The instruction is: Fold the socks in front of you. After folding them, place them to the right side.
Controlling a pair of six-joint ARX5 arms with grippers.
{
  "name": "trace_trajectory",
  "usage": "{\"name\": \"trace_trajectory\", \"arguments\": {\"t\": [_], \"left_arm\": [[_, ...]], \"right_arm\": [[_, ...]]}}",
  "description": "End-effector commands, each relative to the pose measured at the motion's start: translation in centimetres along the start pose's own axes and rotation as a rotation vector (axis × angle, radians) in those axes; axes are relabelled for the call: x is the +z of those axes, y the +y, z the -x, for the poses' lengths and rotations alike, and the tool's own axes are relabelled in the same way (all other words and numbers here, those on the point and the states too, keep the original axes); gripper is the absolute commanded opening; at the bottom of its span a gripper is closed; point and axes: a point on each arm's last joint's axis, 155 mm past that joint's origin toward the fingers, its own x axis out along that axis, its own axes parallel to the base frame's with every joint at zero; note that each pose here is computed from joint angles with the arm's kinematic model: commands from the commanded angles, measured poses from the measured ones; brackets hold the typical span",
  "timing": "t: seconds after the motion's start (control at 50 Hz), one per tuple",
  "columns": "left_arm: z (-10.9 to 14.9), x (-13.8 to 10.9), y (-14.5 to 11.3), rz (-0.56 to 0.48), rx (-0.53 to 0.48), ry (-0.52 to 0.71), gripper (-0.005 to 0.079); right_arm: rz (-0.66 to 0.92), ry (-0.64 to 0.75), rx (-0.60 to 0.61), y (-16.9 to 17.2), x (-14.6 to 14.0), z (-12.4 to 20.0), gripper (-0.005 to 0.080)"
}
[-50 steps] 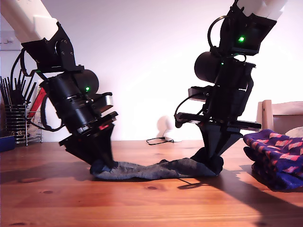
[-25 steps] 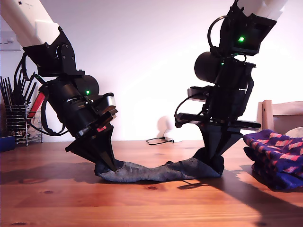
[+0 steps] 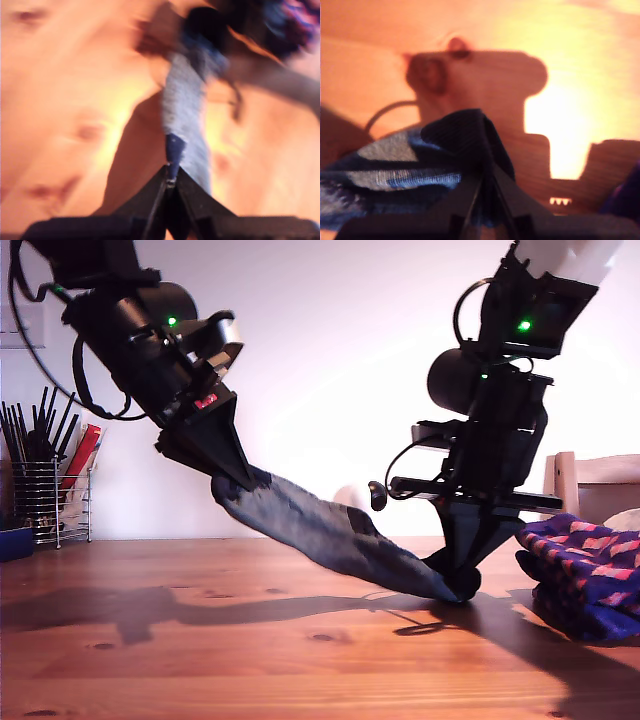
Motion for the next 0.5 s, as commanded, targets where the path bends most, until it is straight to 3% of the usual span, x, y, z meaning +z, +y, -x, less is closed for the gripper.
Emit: {"name": "trace_trajectory", "arguments": {"t": [0.0, 0.2, 0.48], "left_arm": [[-1.9, -1.3, -1.6, -0.044, -0.050, 0.058, -0.0023], [-3.9, -1.6, -4.9, -0.207, -0.058, 0.135, -0.0023], [-5.2, -3.6, -6.8, -0.357, -0.027, 0.269, -0.0023]], "right_arm": [[-0.003, -0.056, 0.017, 0.6, 1.5, 1.5, -0.0013], [-0.004, -0.084, 0.022, 0.7, 2.2, 1.5, -0.0013], [0.001, -0.082, 0.047, 1.1, 2.2, 1.5, -0.0013]]}}
